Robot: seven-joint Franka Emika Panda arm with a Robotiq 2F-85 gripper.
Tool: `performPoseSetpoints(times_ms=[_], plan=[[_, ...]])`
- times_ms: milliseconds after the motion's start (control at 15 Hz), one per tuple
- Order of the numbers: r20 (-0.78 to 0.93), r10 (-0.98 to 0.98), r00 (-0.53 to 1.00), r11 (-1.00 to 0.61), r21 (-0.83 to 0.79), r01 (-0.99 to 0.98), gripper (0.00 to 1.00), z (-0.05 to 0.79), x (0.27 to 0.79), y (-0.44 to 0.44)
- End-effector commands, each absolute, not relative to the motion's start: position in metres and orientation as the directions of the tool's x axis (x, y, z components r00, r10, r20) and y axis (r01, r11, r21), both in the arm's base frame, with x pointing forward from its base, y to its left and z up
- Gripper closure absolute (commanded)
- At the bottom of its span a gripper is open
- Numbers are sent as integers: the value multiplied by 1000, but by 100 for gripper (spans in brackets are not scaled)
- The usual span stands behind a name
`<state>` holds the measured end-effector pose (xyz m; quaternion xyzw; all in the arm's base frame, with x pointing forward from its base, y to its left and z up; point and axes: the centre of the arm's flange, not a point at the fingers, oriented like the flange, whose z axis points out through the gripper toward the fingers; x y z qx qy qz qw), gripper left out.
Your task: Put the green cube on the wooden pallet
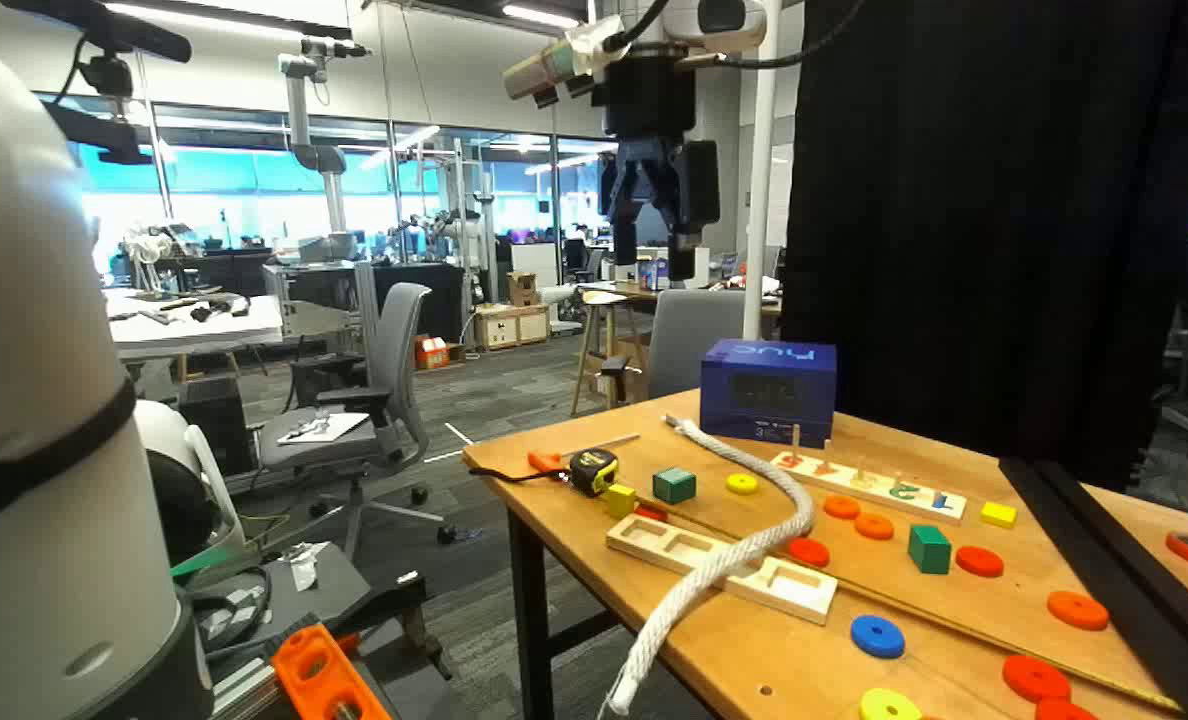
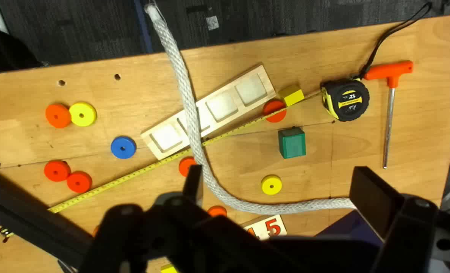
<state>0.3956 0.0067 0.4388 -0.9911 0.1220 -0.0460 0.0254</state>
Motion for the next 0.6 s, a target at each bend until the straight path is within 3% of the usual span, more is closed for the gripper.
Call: performPoseSetpoints(times_ms=[0,533], plan=[[90,-244,966,-969,-63,-239,0,441,396,7],[87,-171,981,-985,-40,-168,0,444,401,1]])
